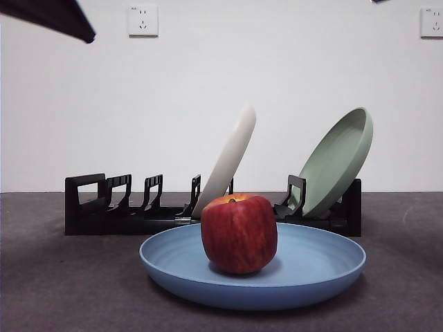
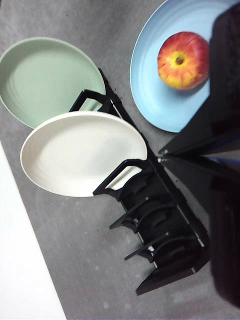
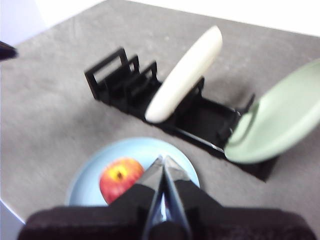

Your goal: Take the blue plate from the plate rack,put the plate on the table,take the apple from the table,put the apple in the plate

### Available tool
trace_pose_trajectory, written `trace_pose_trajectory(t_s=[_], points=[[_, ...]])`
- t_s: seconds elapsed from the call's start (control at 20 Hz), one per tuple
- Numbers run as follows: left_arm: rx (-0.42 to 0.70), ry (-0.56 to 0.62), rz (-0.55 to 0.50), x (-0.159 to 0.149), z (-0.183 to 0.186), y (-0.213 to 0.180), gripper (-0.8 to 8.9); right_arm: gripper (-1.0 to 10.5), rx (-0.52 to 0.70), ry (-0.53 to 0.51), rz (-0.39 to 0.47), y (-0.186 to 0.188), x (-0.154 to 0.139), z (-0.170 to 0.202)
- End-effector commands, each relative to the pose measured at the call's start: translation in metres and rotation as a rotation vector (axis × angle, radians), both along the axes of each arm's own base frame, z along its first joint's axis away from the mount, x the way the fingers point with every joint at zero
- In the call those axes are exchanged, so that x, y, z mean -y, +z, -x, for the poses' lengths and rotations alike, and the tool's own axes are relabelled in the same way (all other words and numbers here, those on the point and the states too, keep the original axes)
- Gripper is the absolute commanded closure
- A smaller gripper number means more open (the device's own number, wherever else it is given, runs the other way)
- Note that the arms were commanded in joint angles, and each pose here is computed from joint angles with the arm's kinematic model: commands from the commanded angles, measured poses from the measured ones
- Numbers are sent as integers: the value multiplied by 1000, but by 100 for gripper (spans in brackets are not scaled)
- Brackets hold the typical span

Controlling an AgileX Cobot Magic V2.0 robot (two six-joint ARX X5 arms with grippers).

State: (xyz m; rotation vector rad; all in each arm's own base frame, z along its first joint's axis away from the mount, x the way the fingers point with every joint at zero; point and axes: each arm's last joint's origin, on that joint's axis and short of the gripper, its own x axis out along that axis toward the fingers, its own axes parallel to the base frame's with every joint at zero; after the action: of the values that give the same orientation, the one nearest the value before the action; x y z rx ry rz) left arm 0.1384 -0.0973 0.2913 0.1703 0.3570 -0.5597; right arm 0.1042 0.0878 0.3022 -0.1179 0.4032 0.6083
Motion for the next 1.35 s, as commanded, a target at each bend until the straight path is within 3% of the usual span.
trace_pose_trajectory(t_s=[0.05,0.15,0.75,0.85,1.1,1.35], points=[[60,-29,73,-7,11,8,822,958,6,-34,37,-4,1,-1],[66,-30,79,-10,15,10,816,958,-24,-55,3,-5,1,-1],[47,-37,65,-10,17,8,817,958,-23,-56,0,-5,1,-1],[93,-3,62,-21,24,13,817,958,-23,-56,0,-5,1,-1],[149,208,122,-61,39,15,816,958,-23,-56,0,-5,1,-1],[232,438,135,-88,50,-34,816,958,-23,-56,0,-5,1,-1]])
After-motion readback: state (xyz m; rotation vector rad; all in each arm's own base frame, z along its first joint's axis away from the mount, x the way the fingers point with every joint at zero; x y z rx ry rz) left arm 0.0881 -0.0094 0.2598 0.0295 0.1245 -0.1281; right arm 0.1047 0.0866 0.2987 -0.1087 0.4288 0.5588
